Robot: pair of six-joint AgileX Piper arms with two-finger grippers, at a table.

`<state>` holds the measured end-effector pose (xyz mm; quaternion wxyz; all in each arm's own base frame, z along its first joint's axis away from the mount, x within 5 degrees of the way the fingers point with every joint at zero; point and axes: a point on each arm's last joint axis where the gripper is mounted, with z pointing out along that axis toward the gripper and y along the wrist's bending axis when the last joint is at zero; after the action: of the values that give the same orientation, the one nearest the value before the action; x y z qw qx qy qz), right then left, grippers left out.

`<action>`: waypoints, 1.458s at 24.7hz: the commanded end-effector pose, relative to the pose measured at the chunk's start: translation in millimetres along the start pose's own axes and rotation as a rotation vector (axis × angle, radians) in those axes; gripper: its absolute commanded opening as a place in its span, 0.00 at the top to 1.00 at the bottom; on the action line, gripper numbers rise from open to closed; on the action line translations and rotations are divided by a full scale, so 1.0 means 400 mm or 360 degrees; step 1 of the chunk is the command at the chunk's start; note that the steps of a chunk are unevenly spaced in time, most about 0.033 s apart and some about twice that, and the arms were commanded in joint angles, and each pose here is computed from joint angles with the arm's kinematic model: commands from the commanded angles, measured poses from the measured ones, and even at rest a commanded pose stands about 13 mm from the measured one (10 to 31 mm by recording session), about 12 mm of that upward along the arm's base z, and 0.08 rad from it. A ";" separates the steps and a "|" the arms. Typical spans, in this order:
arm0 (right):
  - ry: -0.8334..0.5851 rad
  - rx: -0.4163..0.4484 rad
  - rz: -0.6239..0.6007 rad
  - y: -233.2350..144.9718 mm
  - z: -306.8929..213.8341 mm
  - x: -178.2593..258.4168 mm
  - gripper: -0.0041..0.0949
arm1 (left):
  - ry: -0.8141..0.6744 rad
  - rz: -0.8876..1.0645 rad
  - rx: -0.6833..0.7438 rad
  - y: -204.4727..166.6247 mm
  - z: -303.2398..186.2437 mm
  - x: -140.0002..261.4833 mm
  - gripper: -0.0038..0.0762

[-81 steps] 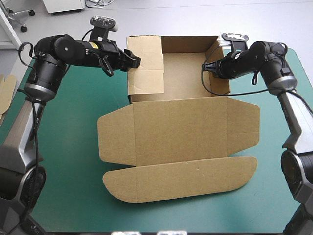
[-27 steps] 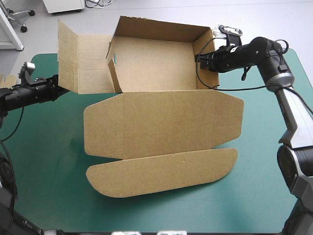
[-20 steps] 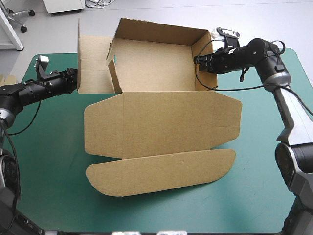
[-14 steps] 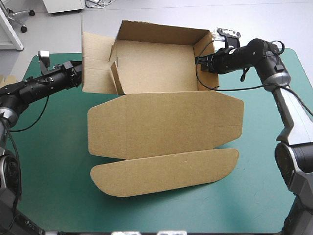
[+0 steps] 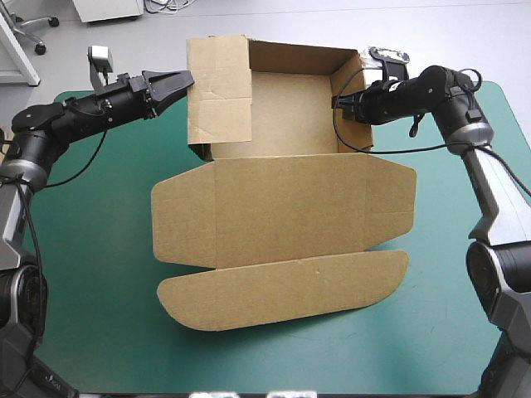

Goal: Fold the box

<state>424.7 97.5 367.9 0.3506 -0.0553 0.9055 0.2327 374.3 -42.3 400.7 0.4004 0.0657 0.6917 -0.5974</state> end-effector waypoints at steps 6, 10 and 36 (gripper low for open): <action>-0.0206 -0.0079 0.0014 0.045 -0.087 -0.042 0.98 | 0.0188 0.0153 -0.0043 -0.117 0.011 -0.012 0.48; -0.0199 -0.0070 0.0040 0.045 -0.087 -0.041 0.98 | 0.0289 0.0144 -0.0208 -0.103 0.033 0.009 0.48; -0.0119 0.0048 -0.0021 0.067 -0.071 -0.022 0.98 | 0.0547 0.0455 -0.0860 -0.134 0.110 0.047 0.48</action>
<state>419.8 105.9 359.8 0.3262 -0.0651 0.9270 0.1733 364.7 -100.9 404.3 0.3184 0.1545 0.8843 -0.3044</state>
